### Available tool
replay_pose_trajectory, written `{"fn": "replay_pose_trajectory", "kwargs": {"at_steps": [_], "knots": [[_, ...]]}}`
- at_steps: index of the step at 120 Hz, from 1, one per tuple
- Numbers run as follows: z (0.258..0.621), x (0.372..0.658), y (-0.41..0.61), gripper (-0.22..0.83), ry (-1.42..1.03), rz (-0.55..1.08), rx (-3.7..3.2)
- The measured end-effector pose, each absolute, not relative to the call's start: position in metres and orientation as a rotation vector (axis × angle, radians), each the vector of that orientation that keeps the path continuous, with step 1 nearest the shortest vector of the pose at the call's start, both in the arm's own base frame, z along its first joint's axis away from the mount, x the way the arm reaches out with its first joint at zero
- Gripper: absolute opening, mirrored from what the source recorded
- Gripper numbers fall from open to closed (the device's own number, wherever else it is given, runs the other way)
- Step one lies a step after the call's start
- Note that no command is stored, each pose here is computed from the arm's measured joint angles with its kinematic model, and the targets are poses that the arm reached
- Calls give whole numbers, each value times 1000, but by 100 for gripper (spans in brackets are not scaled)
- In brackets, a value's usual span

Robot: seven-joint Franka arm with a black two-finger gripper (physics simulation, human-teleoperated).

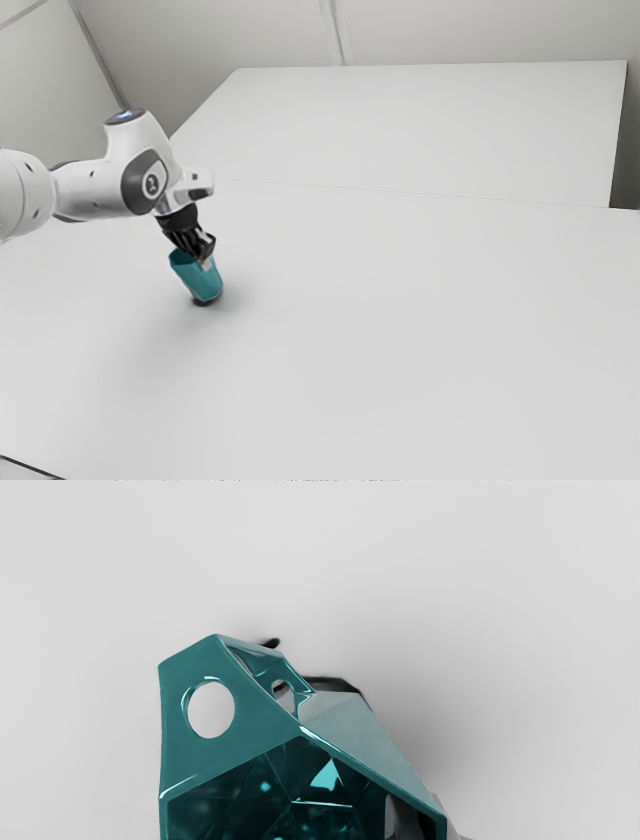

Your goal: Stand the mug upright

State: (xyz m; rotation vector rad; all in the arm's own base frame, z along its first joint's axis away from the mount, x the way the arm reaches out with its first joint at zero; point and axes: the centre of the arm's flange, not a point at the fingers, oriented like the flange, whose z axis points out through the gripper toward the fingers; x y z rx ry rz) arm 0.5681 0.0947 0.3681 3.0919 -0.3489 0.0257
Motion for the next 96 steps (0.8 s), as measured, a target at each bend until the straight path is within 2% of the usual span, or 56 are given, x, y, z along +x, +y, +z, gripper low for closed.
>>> {"fn": "replay_pose_trajectory", "kwargs": {"at_steps": [33,54,63,83,96], "knots": [[350,573,92,-16,-298,-4,3095],[360,573,86,21,-296,22,3096],[375,572,85,33,-293,55,3099],[431,567,78,49,-308,144,3102],[482,580,74,54,-325,187,3101]]}}
